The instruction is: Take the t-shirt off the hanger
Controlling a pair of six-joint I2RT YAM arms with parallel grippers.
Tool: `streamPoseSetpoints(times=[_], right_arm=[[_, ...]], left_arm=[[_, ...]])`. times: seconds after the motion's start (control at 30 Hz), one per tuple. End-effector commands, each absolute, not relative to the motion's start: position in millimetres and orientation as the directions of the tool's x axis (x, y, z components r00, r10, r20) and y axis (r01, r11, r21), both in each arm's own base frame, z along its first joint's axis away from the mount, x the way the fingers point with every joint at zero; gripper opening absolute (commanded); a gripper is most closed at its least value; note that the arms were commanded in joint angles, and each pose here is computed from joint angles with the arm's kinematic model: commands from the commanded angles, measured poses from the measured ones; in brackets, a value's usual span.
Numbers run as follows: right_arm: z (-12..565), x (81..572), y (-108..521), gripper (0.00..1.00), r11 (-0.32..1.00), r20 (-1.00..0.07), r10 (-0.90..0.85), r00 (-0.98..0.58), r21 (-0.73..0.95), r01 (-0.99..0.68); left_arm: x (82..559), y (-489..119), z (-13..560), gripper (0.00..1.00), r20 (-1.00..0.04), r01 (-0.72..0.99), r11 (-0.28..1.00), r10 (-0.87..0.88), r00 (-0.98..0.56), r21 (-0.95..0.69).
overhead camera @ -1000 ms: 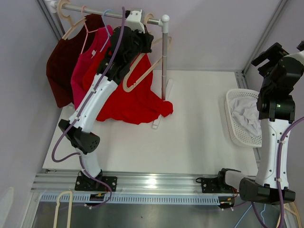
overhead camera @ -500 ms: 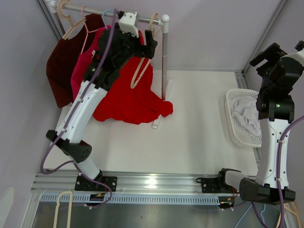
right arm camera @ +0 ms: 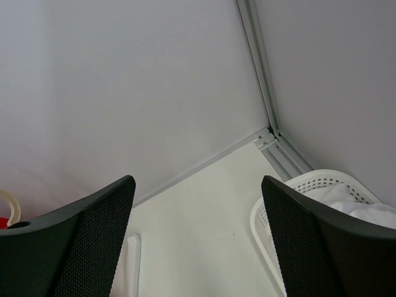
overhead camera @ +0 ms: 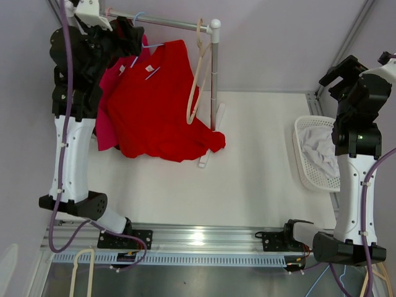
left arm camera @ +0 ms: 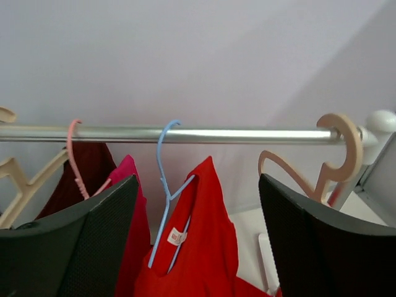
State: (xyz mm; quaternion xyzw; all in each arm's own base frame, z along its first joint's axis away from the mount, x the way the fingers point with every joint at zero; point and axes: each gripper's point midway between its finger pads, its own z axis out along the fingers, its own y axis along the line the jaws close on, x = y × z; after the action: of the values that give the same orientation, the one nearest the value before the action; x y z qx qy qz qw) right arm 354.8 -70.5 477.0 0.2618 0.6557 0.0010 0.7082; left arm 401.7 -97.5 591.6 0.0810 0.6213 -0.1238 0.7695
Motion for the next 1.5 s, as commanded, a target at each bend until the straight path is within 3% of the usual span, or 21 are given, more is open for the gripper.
streamPoseSetpoints(times=[0.0, 0.1, 0.17, 0.43, 0.67, 0.8, 1.2, 1.3, 1.47], right_arm=[[492, 356, -65, 0.88, 0.874, -0.924, 0.341, 0.174, 0.38, 0.302], [491, 359, -64, 0.88, 0.876, -0.924, 0.343, 0.168, 0.379, 0.299], [490, 360, -64, 0.88, 0.877, -0.925, 0.342, 0.165, 0.377, 0.298], [487, 362, -64, 0.9, 0.882, -0.933, 0.326, 0.155, 0.359, 0.306], [481, 363, -66, 0.9, 0.879, -0.935, 0.323, 0.147, 0.354, 0.318], [481, 364, -66, 0.9, 0.879, -0.935, 0.323, 0.147, 0.354, 0.318], [477, 366, -63, 0.91, 0.879, -0.933, 0.333, 0.138, 0.36, 0.311], [474, 366, -63, 0.91, 0.88, -0.933, 0.334, 0.13, 0.359, 0.311], [472, 367, -62, 0.91, 0.881, -0.933, 0.336, 0.127, 0.359, 0.309]], left_arm=[[428, -110, 556, 0.81, -0.993, 0.346, 0.938, -0.023, 0.115, 0.019], [443, -110, 535, 0.8, -0.997, 0.35, 0.937, -0.015, 0.07, 0.01], [452, -106, 526, 0.71, -0.999, 0.343, 0.939, -0.013, 0.045, 0.003], [487, -85, 505, 0.77, -0.998, 0.301, 0.952, -0.057, 0.001, -0.054], [516, -85, 494, 0.67, -0.997, 0.304, 0.95, -0.059, -0.042, -0.07], [518, -88, 491, 0.58, -0.997, 0.32, 0.945, -0.059, -0.045, -0.07], [515, -89, 481, 0.55, -0.996, 0.323, 0.944, -0.048, -0.073, -0.069], [514, -90, 480, 0.43, -0.995, 0.329, 0.941, -0.053, -0.081, -0.077], [513, -91, 476, 0.14, -0.993, 0.336, 0.938, -0.06, -0.099, -0.09]])
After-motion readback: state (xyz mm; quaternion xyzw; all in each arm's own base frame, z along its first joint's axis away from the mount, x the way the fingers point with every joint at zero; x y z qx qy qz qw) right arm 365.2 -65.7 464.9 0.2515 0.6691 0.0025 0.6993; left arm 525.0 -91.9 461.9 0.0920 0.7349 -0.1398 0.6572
